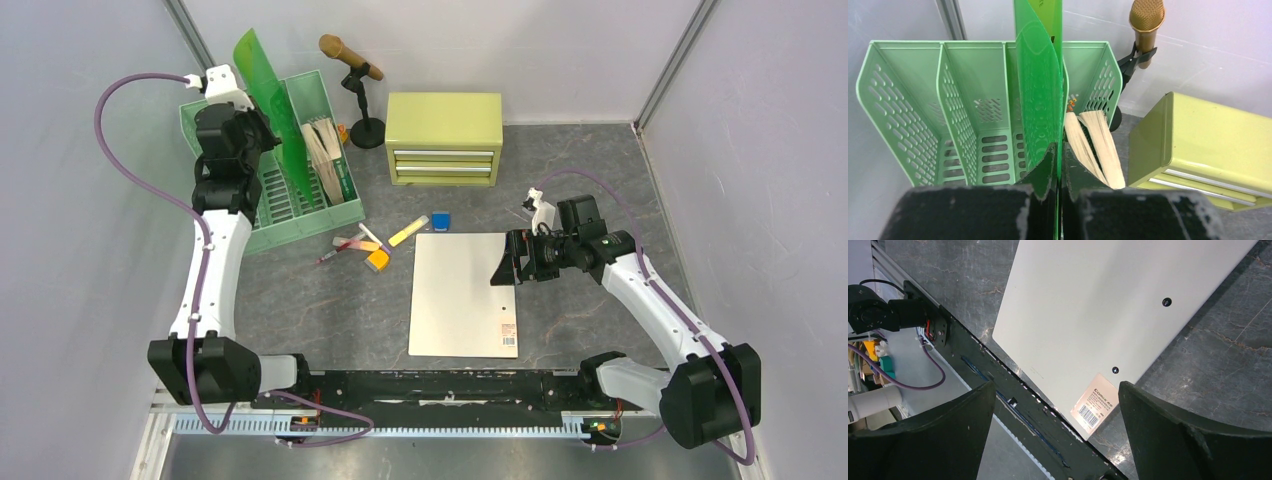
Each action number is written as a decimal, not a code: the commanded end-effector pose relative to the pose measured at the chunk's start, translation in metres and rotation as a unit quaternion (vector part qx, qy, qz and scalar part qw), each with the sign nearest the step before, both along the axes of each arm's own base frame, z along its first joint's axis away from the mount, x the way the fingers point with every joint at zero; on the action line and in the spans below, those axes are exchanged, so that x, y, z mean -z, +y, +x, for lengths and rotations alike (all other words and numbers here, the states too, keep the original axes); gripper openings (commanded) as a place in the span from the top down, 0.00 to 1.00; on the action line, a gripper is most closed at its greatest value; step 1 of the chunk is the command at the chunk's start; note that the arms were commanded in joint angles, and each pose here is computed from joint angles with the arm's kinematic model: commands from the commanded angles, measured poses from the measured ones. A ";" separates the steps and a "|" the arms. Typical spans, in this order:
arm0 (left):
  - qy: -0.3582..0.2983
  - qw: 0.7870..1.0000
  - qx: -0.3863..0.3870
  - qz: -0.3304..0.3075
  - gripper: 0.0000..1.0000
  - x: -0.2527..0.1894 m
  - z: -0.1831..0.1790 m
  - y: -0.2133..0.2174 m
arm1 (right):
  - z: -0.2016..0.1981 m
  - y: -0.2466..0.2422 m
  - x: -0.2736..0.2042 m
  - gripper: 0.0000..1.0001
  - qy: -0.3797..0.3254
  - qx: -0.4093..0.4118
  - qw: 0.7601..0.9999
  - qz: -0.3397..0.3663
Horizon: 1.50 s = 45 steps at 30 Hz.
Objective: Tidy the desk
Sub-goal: Place the folder in the storage box.
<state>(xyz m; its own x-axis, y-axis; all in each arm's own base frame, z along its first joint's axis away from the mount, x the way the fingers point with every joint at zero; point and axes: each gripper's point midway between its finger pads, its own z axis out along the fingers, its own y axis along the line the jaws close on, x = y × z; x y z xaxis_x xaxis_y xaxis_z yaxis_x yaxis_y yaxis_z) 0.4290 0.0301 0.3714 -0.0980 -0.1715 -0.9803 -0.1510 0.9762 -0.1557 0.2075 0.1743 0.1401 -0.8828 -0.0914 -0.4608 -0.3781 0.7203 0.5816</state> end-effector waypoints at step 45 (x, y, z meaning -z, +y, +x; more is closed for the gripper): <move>0.021 0.997 -0.039 0.062 0.21 0.030 -0.010 0.020 | -0.002 -0.007 0.014 0.01 -0.013 0.002 1.000 -0.018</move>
<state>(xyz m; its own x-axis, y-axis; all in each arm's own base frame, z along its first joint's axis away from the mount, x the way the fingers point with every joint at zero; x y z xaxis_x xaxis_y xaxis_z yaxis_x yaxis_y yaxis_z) 0.4279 0.0470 0.3134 -0.2010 -0.0699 -0.9771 -0.2127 0.9768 -0.0261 0.1999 0.1683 0.1208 -0.8968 -0.1021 -0.4306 -0.3570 0.7419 0.5676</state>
